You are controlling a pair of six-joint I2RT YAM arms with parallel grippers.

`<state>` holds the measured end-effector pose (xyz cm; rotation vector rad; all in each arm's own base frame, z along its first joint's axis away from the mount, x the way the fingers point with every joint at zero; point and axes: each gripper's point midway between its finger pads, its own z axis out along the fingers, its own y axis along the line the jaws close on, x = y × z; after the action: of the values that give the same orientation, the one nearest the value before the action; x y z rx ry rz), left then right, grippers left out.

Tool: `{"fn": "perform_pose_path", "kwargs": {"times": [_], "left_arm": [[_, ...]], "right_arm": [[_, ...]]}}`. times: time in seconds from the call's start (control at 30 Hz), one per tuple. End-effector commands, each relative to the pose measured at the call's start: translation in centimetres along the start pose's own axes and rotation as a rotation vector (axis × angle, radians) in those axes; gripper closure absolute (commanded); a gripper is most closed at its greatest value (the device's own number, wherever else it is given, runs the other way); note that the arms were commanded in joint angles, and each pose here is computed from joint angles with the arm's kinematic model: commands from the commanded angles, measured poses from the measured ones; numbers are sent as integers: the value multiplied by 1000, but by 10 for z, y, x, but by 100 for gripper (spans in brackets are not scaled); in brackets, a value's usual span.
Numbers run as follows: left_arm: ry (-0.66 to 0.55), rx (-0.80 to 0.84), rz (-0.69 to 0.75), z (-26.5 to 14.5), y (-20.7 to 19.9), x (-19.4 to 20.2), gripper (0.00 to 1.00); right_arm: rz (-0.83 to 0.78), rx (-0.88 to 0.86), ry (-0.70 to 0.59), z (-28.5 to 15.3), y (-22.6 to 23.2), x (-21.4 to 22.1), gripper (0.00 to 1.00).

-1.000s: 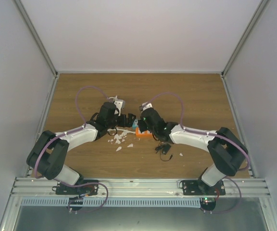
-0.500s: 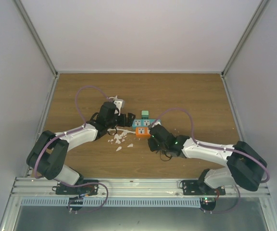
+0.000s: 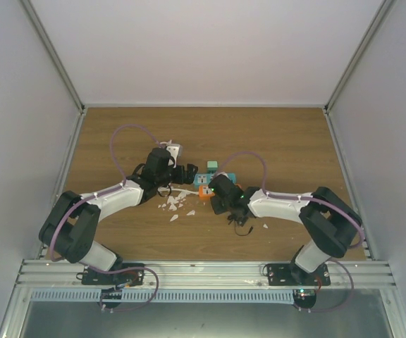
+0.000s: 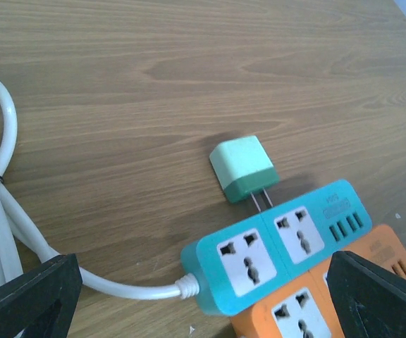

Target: Insert the plug

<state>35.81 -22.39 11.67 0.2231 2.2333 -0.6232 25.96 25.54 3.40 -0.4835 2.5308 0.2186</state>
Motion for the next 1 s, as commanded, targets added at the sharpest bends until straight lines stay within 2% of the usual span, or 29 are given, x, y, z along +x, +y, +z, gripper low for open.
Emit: {"fn": "perform_pose_path", "kwargs": {"times": [0.0,0.17,0.2,0.3,0.33,0.4,0.53,0.77,0.97], "left_arm": [[-36,-24,14,2,-2,-17,1],[-19,-44,5,7,2,-14,1],[-19,-47,4,7,2,-14,1],[-30,-57,-5,5,4,-17,1],[-34,-61,-12,4,5,-17,1],[-42,-55,-27,2,6,-19,1],[-50,-42,-61,-2,12,-19,1],[-53,-23,-140,-8,30,-19,1],[-52,2,-159,-9,31,-20,1]], "right_arm": [[5,98,-35,2,-23,-25,100],[4,67,-94,-17,-22,-50,100],[-4,39,-115,-25,-16,-56,94],[-16,-25,-228,-59,-4,-85,36],[-17,-22,-265,-70,-4,-96,23],[-39,11,-293,-79,-6,-114,10],[-78,87,-232,-57,-8,-136,8],[-63,153,-124,15,-19,-158,9],[-34,174,-53,64,-43,-161,20]]}}
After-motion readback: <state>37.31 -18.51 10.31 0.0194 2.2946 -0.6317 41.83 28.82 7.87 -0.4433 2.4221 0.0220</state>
